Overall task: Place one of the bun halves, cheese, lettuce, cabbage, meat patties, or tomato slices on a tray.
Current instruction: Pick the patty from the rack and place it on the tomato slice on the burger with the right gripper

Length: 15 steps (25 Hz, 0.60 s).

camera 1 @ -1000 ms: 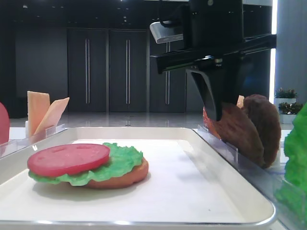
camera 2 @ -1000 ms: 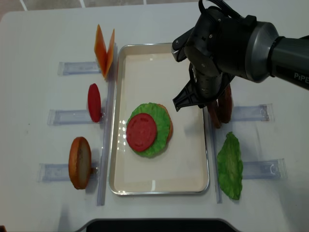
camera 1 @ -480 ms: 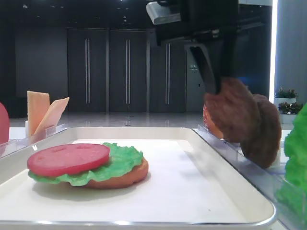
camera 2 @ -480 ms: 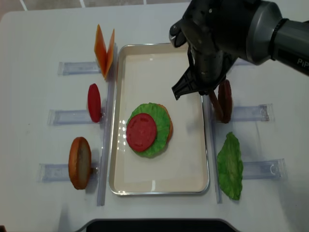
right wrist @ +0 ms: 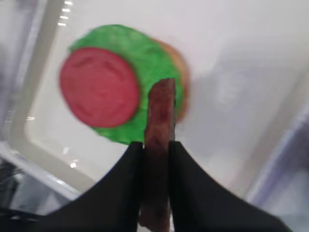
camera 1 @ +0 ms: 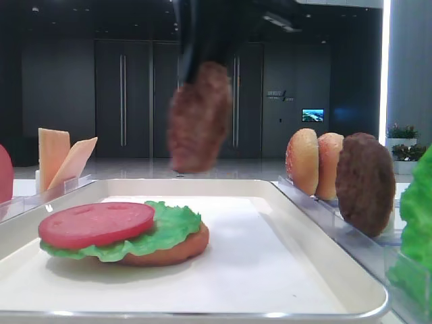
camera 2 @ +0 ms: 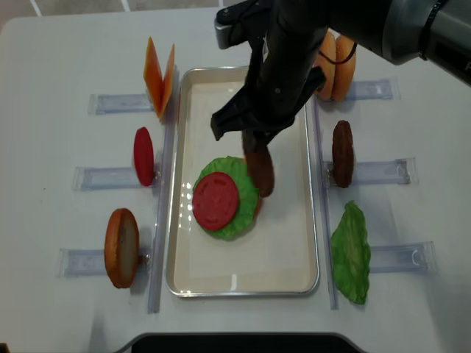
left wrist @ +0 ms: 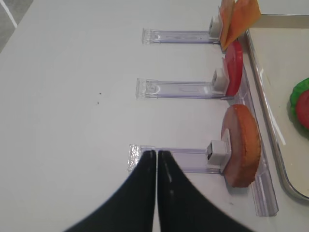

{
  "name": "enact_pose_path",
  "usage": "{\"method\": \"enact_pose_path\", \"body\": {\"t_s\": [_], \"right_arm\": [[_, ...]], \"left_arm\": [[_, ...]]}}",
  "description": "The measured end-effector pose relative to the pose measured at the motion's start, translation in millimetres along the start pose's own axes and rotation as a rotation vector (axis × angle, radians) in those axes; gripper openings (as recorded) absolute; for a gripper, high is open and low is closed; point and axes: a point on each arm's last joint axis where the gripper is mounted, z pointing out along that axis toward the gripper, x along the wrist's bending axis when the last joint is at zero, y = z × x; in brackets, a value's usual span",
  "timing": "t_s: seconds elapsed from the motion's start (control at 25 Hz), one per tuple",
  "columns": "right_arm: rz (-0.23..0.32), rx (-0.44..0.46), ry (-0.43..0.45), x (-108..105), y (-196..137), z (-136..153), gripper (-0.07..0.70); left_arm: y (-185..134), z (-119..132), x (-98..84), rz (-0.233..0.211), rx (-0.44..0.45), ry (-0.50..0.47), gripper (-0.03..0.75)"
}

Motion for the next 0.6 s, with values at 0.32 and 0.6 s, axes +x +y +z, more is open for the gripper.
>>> {"method": "enact_pose_path", "body": {"t_s": [0.32, 0.6], "right_arm": [[-0.031, -0.174, 0.496, -11, 18, -13, 0.115], [-0.016, -0.215, 0.518, -30, 10, 12, 0.115]], "left_arm": [[0, 0, 0.0, 0.0, 0.0, 0.0, -0.001], [0, 0, 0.0, 0.0, 0.0, 0.0, -0.001]]}}
